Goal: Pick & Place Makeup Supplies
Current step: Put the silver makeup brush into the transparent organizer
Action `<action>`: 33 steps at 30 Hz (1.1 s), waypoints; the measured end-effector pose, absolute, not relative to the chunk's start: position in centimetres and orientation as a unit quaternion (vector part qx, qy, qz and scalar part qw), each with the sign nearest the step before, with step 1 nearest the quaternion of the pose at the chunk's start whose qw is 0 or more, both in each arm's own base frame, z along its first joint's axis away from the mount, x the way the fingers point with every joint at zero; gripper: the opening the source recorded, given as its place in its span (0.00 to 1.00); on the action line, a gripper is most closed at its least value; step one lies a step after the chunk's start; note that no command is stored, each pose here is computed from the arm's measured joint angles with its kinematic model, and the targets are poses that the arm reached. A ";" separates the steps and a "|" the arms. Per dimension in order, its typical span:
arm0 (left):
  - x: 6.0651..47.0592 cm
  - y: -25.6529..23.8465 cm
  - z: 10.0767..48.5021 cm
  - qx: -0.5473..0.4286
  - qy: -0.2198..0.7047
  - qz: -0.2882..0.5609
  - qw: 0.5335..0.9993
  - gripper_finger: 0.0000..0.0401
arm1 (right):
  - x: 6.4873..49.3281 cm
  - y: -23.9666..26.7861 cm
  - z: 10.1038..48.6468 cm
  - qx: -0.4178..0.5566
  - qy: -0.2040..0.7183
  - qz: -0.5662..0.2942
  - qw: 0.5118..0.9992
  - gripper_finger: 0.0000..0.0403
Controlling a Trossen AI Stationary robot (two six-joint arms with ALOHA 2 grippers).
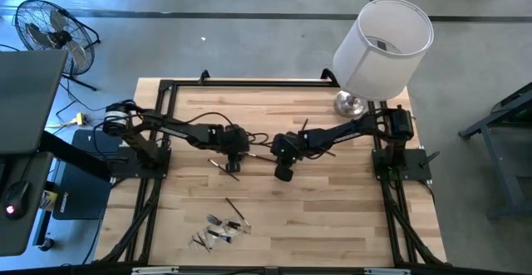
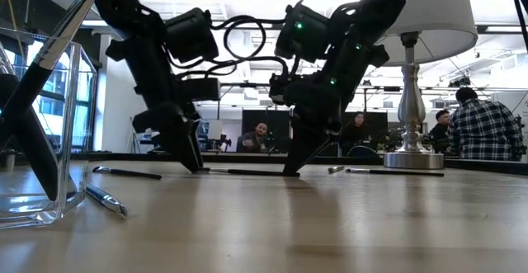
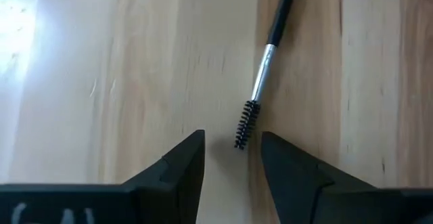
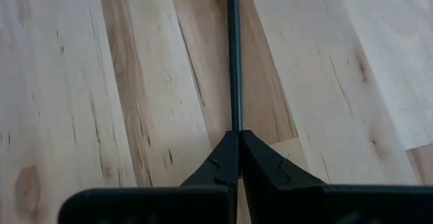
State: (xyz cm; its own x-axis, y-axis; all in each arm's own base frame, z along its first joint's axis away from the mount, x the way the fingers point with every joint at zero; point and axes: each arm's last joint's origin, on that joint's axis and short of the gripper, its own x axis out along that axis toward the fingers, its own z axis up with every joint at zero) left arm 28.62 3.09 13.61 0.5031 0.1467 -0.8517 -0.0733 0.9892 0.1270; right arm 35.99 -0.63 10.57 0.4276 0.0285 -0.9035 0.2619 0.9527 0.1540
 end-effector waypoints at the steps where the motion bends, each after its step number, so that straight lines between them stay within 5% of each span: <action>1: 28.7 3.1 13.4 0.043 0.496 0.059 0.865 0.35 | 36.0 -0.6 10.6 0.137 0.530 -0.071 0.834 0.01; 13: 29.2 2.9 12.4 0.035 0.500 0.009 0.865 0.02 | 36.0 -0.5 10.7 0.159 0.526 -0.071 0.833 0.01; 20: 29.1 2.9 12.5 0.031 0.522 0.011 0.852 0.01 | 35.6 -0.6 12.5 0.157 0.512 -0.084 0.840 0.04; 33: 31.7 3.1 17.1 0.029 0.549 0.012 0.835 0.00 | 34.3 -0.4 16.8 0.091 0.480 -0.109 0.866 0.29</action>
State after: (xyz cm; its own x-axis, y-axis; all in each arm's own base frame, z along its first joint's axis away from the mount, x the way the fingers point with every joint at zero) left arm 31.66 3.12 17.07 0.3967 0.0519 -0.9165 0.0113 0.9980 0.0614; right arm 34.33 -0.45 16.84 0.5159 -0.1005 -0.8508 0.2757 0.9597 0.0538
